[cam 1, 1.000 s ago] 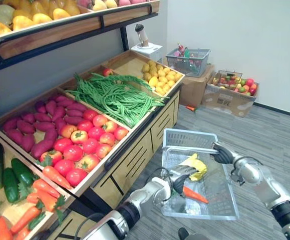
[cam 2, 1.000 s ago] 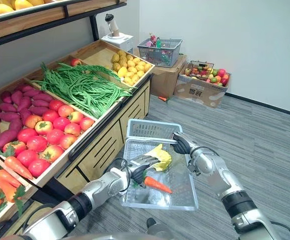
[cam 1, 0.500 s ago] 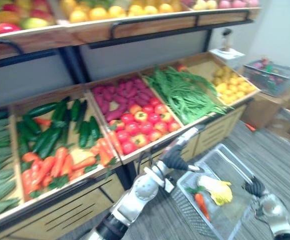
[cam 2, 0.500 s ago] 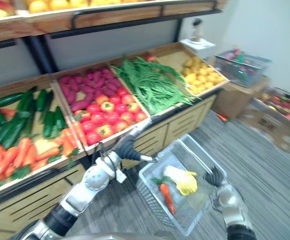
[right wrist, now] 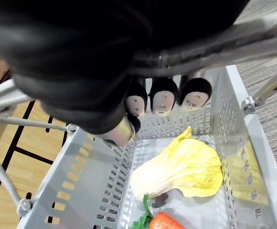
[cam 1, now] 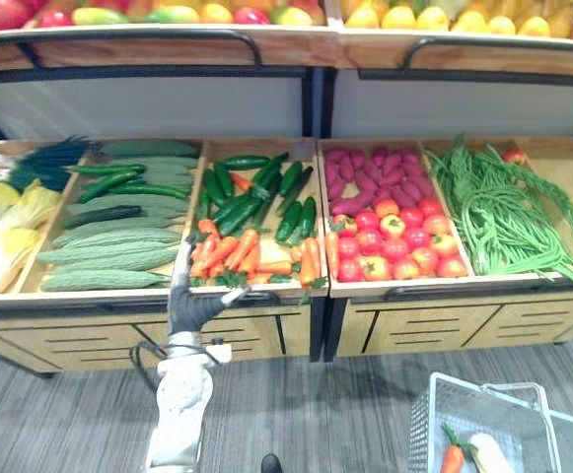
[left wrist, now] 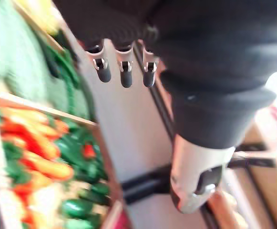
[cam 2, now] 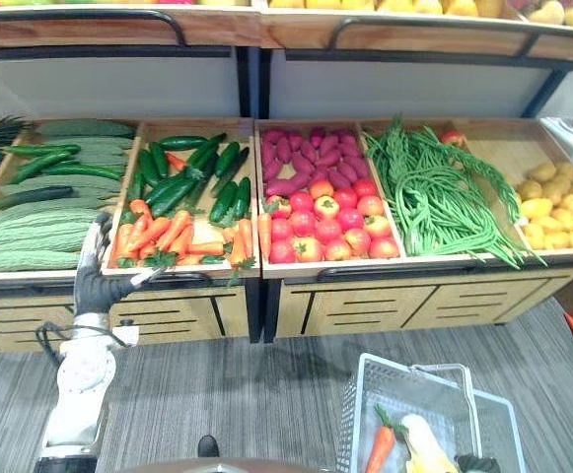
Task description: Pick vegetable in the basket
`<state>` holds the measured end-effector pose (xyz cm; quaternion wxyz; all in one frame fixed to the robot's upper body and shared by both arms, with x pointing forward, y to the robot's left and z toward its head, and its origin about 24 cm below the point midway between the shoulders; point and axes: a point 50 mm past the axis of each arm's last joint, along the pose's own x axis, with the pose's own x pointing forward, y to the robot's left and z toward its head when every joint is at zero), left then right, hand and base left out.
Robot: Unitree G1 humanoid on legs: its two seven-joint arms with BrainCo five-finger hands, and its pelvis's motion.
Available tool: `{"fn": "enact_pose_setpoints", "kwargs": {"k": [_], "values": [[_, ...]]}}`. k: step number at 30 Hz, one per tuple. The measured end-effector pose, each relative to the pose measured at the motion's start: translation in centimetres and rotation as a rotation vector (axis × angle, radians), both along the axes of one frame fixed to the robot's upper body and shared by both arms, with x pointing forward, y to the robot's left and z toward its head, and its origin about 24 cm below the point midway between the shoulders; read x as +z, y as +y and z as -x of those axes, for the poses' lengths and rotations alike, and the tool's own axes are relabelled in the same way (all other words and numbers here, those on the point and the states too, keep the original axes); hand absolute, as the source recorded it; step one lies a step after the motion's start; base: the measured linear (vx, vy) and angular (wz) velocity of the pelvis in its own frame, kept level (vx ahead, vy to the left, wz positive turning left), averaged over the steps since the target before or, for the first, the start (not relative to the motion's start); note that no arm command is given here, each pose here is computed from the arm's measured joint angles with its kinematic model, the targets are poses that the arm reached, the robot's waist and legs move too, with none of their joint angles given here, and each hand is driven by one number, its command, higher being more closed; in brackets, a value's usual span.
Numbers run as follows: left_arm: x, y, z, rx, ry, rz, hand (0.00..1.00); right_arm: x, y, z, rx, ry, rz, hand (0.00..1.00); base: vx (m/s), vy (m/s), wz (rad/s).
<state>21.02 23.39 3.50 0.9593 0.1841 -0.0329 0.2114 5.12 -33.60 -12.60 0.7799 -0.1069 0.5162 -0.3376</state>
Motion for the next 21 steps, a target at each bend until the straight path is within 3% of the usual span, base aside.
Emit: {"fn": "enact_pose_setpoints", "kwargs": {"k": [5,9,11,16,21], "values": [[-7.6,3.0,4.7,0.257,0.347,0.115,0.00,-0.3,0.6,1.2,-0.050,-0.014,0.000,1.00,-0.07,-0.009,0.20],[-13.8,4.0,10.4,0.470,0.656,0.281,0.00,-2.2,5.2,1.2,-0.049,-0.020,-0.125,1.00,0.01,-0.007,0.03],[-16.1,3.0,13.0,0.521,0.791,0.375,0.00,-2.9,7.1,0.6,-0.044,-0.025,-0.179,1.00,0.07,-0.013,-0.03],[-19.4,0.1,18.2,0.514,1.077,0.470,0.00,-3.3,8.5,-0.5,-0.045,-0.040,-0.221,1.00,0.10,0.013,-0.01],[-19.7,0.2,19.5,0.490,1.130,0.517,0.00,-3.5,9.2,-1.5,-0.033,-0.041,-0.252,1.00,0.10,-0.015,-0.14]]}}
